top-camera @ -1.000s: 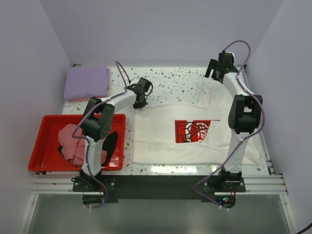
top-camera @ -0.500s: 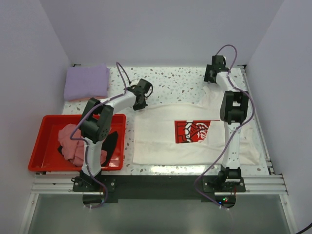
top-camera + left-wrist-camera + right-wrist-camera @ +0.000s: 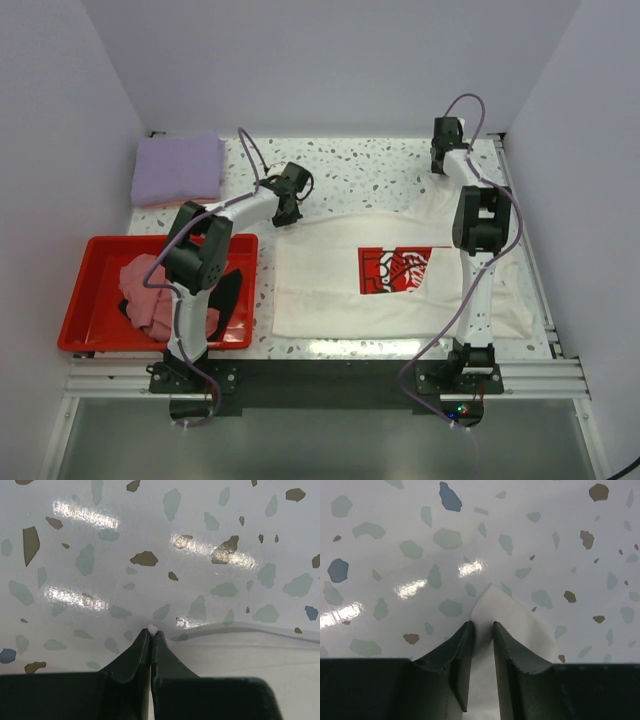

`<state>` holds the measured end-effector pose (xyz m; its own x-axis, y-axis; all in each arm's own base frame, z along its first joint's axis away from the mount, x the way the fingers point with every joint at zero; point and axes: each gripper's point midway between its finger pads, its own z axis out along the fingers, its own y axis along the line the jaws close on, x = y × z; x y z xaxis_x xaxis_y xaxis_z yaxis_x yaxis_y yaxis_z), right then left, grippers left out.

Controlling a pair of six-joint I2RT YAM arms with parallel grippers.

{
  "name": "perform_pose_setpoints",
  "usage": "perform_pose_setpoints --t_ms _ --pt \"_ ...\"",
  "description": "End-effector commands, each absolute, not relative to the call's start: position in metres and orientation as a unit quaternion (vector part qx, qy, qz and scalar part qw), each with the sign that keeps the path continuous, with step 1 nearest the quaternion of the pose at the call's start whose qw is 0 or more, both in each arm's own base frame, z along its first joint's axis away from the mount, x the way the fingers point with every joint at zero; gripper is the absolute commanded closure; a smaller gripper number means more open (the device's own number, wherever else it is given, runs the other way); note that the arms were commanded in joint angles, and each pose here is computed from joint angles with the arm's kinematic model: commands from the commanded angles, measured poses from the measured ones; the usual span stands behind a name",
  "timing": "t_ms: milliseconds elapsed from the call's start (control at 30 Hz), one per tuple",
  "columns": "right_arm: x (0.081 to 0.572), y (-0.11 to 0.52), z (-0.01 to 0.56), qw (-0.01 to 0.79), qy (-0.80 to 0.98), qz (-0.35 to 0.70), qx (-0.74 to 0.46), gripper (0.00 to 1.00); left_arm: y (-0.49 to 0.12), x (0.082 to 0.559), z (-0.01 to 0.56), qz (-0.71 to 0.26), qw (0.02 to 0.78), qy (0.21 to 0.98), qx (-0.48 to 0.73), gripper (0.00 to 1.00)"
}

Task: Fold and stack the t-shirts
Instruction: Fold the tshirt

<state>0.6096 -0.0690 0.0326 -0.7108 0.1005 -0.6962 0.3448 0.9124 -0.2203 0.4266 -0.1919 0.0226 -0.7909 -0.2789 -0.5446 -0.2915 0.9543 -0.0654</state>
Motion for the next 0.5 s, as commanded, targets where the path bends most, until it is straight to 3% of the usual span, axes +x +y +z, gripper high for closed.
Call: perform_pose_setpoints --t_ms 0,167,467 --pt "0.593 -0.083 0.049 0.346 0.907 -0.204 0.127 0.74 -0.194 0.433 0.046 0.000 0.314 0.937 -0.152 1.00" --pt "0.593 -0.080 0.050 0.351 0.908 -0.191 0.129 1.00 -0.195 0.434 0.049 -0.003 0.316 0.937 -0.152 1.00" --pt "0.593 -0.064 0.118 0.455 0.868 -0.128 0.154 1.00 -0.202 0.433 0.063 -0.015 0.330 0.932 -0.148 1.00"
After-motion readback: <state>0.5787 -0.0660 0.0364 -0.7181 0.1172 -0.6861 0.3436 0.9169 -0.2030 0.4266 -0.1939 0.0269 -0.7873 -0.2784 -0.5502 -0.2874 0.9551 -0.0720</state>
